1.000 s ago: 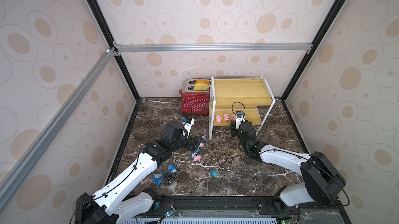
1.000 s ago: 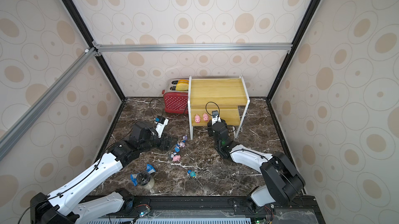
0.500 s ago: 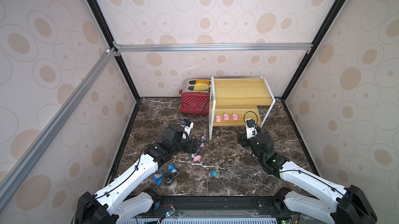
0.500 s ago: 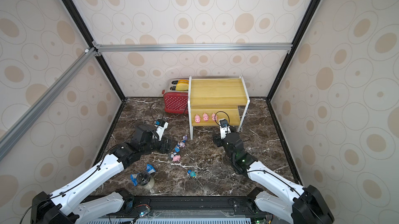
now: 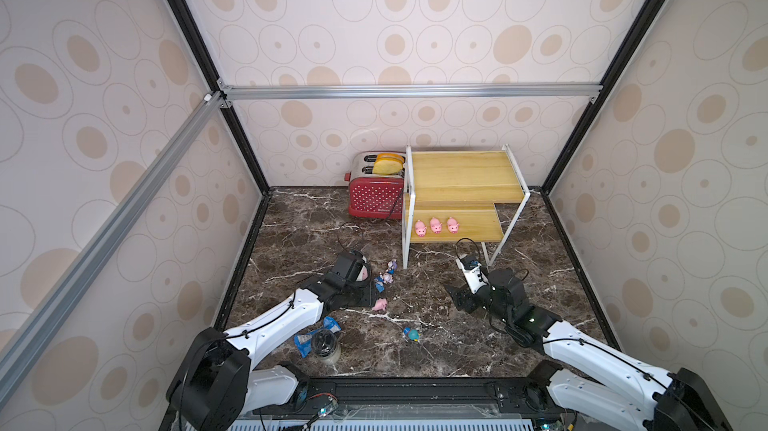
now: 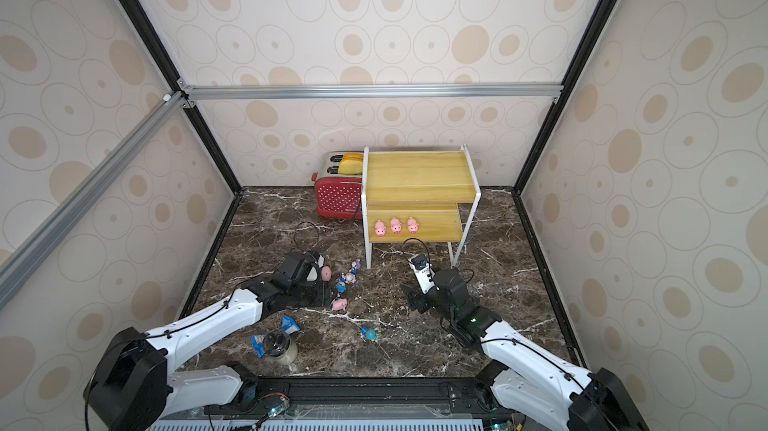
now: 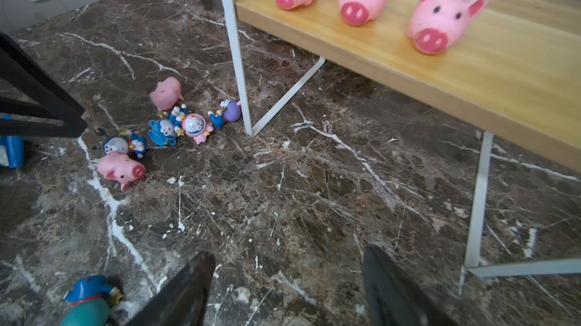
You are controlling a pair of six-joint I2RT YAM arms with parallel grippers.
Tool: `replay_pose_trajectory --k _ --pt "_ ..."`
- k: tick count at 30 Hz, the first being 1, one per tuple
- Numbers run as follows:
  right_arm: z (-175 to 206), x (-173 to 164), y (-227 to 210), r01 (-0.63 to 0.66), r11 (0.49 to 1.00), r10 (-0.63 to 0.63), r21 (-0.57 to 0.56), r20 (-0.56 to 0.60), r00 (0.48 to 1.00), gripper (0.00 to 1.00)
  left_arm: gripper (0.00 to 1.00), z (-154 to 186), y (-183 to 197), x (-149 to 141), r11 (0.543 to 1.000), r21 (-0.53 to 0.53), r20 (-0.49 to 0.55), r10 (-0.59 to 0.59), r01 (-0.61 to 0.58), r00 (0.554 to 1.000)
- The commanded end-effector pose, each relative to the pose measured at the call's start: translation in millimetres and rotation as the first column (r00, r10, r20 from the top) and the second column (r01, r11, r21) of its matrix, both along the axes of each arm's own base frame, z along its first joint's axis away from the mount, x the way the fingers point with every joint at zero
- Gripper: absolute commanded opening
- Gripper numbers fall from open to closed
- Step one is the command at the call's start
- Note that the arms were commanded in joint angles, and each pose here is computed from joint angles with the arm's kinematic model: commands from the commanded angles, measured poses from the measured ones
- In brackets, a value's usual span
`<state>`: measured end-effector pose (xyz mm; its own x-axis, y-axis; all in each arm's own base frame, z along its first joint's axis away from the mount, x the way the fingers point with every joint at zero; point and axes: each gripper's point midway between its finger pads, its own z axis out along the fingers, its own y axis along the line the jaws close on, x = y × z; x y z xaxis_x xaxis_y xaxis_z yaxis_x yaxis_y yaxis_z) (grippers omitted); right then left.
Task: Organize plastic toys on shelves
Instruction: Adjust the plastic toy at the center of the board.
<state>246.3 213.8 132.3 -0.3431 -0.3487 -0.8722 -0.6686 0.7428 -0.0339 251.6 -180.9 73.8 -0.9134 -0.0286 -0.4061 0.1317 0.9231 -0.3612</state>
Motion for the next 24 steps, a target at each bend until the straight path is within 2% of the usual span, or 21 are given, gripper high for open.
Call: replay_pose_trajectory --k 1,6,9,14,19,24 --pt "1 -5 18 -0.068 0.997 0.069 0.045 -0.033 0.997 0.78 0.48 -4 -1 7 1.0 0.006 -0.014 0.019 -0.019 1.0" --pt "-5 -9 30 -0.113 0.992 0.116 0.052 -0.053 0.992 0.78 0.38 -10 0 1 0.999 0.043 -0.051 -0.028 0.03 0.998" --pt "-9 -9 30 -0.11 0.992 0.113 0.054 -0.058 0.992 0.79 0.38 -2 -2 -7 0.99 0.094 0.007 -0.109 0.108 0.994" --pt "-15 -8 27 -0.092 0.994 0.095 0.055 -0.056 0.994 0.79 0.38 7 -9 -18 0.932 0.255 0.095 -0.288 0.257 0.953" --pt "-16 -7 23 -0.076 0.996 0.078 0.048 -0.043 0.996 0.8 0.37 0 -20 -15 0.837 0.405 0.091 -0.438 0.369 0.894" --pt "-14 -8 21 -0.076 0.996 0.077 0.045 -0.025 0.997 0.8 0.35 -7 -30 -8 0.792 0.443 0.067 -0.497 0.42 0.865"
